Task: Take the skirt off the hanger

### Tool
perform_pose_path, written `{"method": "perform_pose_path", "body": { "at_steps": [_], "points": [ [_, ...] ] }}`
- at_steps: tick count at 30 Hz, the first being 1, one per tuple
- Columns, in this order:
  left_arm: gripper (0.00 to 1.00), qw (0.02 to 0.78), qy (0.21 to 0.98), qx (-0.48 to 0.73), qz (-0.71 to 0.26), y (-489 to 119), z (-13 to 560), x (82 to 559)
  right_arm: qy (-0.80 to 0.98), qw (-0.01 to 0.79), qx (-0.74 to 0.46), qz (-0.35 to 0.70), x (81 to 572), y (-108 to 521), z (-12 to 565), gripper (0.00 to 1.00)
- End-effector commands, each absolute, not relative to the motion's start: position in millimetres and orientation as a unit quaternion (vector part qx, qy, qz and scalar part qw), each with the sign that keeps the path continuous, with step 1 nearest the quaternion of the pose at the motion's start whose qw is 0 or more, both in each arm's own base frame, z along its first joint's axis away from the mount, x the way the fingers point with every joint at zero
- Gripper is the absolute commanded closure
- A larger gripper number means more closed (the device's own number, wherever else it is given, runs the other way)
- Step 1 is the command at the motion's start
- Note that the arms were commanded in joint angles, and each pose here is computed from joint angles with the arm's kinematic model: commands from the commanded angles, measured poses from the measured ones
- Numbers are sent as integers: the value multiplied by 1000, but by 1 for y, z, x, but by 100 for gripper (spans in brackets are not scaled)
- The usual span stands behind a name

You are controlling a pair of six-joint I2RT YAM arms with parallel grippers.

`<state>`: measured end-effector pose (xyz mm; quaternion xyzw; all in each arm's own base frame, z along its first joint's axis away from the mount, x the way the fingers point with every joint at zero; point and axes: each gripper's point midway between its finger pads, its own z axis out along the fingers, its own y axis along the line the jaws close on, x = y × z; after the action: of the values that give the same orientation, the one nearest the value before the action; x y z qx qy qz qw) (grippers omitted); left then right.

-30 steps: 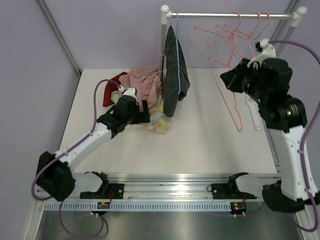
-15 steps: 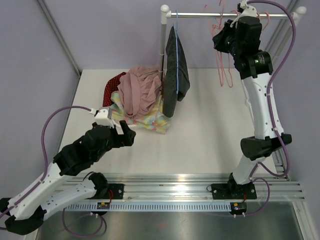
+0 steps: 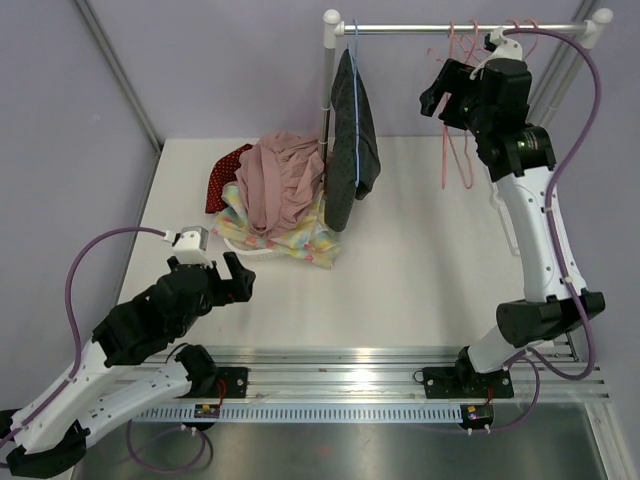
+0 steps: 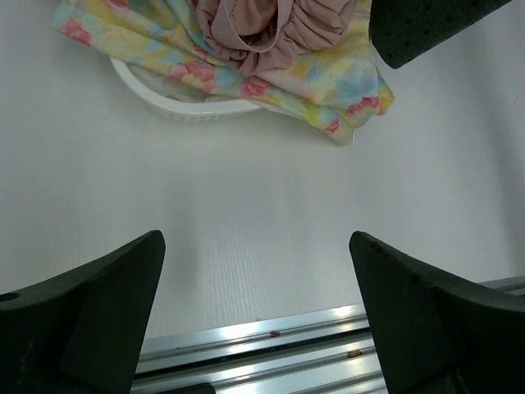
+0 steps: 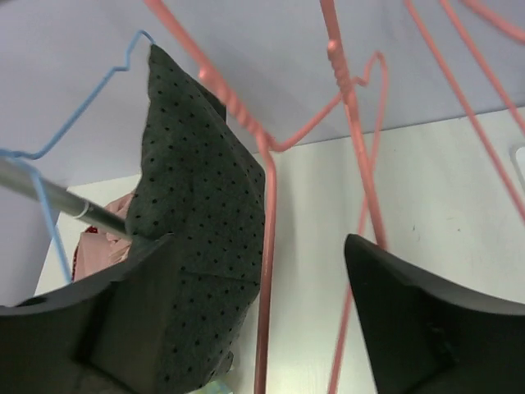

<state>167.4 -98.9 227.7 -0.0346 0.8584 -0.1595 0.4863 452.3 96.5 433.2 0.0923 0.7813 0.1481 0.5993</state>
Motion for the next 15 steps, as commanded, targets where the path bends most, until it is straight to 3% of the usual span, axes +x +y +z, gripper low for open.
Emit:
{"method": "perform_pose_path", "body": {
  "at_steps": [1,5,10,15],
  "points": [
    [1,504,847,-39,-166,-100,236,172,745,645,101,137,414,78,481,8],
    [1,505,844,-34,-175,-101,237,170,708,683,104,143,375,67,522,6],
    [1,510,841,-39,-177,-99,239,170,678,695,51,233,349,98,561,7],
    [1,510,840,-37,-179,-100,239,170,694,664,-13,279,373,155,555,13]
  ]
}}
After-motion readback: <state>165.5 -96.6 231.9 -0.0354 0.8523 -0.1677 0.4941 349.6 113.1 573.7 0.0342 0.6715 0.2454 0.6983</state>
